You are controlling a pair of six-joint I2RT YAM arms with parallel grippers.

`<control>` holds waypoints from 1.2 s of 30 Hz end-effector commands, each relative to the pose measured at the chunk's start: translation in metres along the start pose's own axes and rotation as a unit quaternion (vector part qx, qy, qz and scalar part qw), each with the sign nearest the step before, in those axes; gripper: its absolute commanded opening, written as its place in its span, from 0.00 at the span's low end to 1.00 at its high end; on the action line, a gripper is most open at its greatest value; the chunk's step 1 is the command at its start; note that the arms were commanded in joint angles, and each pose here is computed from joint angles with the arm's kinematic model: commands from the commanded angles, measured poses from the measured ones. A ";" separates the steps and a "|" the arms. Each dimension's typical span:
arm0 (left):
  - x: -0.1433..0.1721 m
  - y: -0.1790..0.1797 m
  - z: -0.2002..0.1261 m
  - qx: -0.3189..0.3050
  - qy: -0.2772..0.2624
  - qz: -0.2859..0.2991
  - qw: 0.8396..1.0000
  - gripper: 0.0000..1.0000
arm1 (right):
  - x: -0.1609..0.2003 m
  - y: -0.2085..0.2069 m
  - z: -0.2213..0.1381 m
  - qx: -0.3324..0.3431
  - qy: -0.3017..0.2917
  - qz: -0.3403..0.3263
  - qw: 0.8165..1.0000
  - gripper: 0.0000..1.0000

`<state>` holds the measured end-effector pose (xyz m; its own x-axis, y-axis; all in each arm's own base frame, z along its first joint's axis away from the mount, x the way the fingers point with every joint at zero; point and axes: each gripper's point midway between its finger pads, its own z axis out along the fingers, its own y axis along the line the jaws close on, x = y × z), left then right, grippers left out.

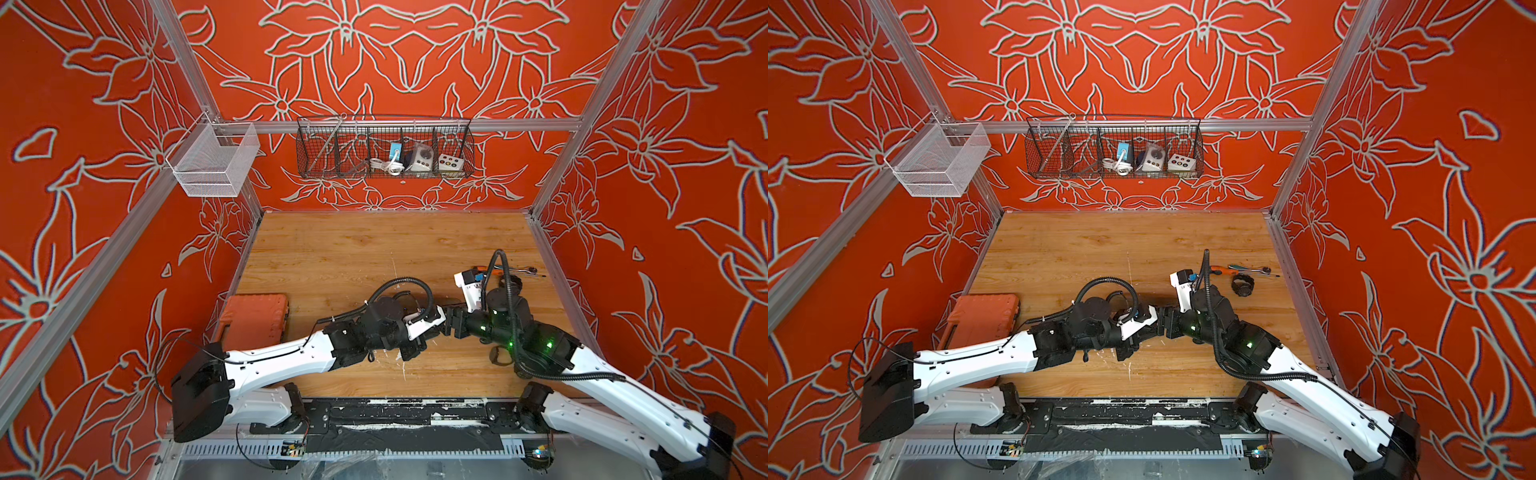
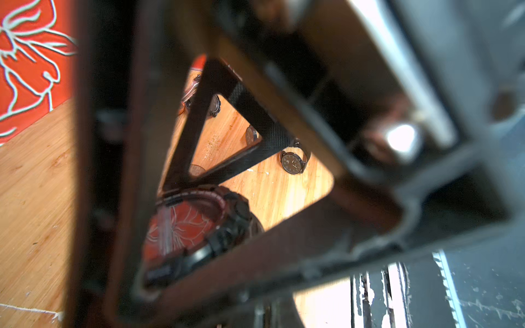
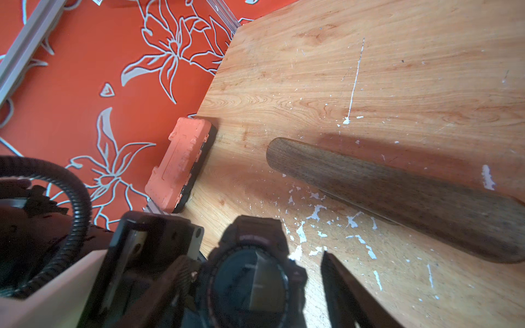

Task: Place watch on stand
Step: Pick up the watch at the center of the board.

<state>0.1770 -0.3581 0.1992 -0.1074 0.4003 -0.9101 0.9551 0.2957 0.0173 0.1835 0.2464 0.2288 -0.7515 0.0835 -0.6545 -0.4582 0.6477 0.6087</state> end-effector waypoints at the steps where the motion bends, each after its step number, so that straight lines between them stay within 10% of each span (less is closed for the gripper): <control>1: -0.019 0.000 0.000 -0.002 -0.019 0.018 1.000 0.00 | -0.009 0.014 -0.003 -0.016 -0.006 -0.003 1.000 0.68; 15: -0.020 0.004 -0.006 -0.022 -0.031 0.017 0.999 0.01 | -0.012 0.001 -0.008 0.023 -0.020 -0.013 0.999 0.42; 25: -0.028 0.024 -0.050 -0.101 -0.127 -0.060 0.985 0.51 | -0.031 -0.051 -0.037 0.141 -0.073 -0.032 0.987 0.38; 30: -0.010 0.072 -0.079 -0.203 -0.119 -0.175 0.956 0.64 | -0.031 -0.092 -0.042 0.211 -0.071 -0.039 0.974 0.35; 36: 0.043 0.136 -0.126 -0.326 -0.112 -0.337 0.876 0.74 | -0.030 -0.134 -0.048 0.291 -0.073 -0.055 0.952 0.33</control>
<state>0.2548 -0.2276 0.2381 -0.3456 -0.0751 -0.9354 0.5255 0.8103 -0.2593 0.2391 0.1382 0.2000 -0.6363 0.1197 -0.7621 -0.1980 0.9294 0.3113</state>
